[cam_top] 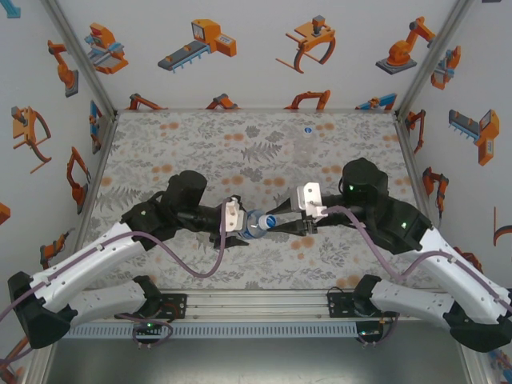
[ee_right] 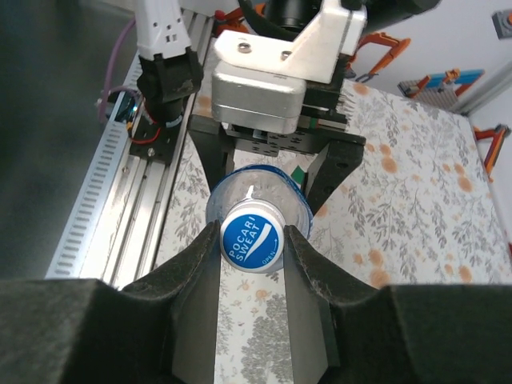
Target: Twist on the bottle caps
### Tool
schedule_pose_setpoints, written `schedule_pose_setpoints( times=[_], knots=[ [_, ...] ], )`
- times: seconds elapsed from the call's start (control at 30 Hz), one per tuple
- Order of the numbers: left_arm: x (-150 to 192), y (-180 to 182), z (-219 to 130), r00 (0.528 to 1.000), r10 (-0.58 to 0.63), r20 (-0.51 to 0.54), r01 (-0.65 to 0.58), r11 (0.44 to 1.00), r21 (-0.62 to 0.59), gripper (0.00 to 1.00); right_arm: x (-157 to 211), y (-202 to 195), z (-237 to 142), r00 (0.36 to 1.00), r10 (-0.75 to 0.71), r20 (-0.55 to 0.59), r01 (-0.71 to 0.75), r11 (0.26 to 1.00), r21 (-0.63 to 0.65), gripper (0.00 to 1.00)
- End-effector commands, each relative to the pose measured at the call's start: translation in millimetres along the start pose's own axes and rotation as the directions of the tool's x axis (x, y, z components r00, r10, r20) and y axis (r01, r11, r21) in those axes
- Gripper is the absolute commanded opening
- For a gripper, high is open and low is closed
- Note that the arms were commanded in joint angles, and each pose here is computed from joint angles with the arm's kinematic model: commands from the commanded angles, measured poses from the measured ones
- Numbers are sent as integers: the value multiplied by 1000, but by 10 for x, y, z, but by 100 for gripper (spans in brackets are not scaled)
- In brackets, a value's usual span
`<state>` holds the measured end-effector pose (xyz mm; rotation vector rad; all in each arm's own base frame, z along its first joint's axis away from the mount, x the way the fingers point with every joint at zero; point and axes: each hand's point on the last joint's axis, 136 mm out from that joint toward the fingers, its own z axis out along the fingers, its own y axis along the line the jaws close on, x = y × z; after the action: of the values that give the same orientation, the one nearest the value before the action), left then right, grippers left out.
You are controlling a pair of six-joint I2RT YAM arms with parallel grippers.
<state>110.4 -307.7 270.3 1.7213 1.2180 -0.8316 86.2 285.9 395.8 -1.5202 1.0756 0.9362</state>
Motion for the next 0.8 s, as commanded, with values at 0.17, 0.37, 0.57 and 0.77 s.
schedule_pose_setpoints(
  times=[0.17, 0.37, 0.57, 0.77],
  knots=[
    [-155, 394, 73, 997, 6, 72, 7, 986, -167, 0, 331, -744, -315, 798, 549, 246, -594, 654, 469, 0],
    [-130, 608, 203, 998, -9, 59, 21, 976, -216, 0, 1031, -962, -869, 334, 699, 632, -837, -88, 540, 0],
    [-114, 706, 292, 999, -24, 44, 33, 974, -222, 0, 1078, -955, -810, 223, 710, 668, -855, -186, 484, 0],
    [-147, 620, 321, 998, -35, 47, 42, 987, -156, 0, 635, -988, -705, 487, 679, 550, -838, 186, 513, 23]
  ],
)
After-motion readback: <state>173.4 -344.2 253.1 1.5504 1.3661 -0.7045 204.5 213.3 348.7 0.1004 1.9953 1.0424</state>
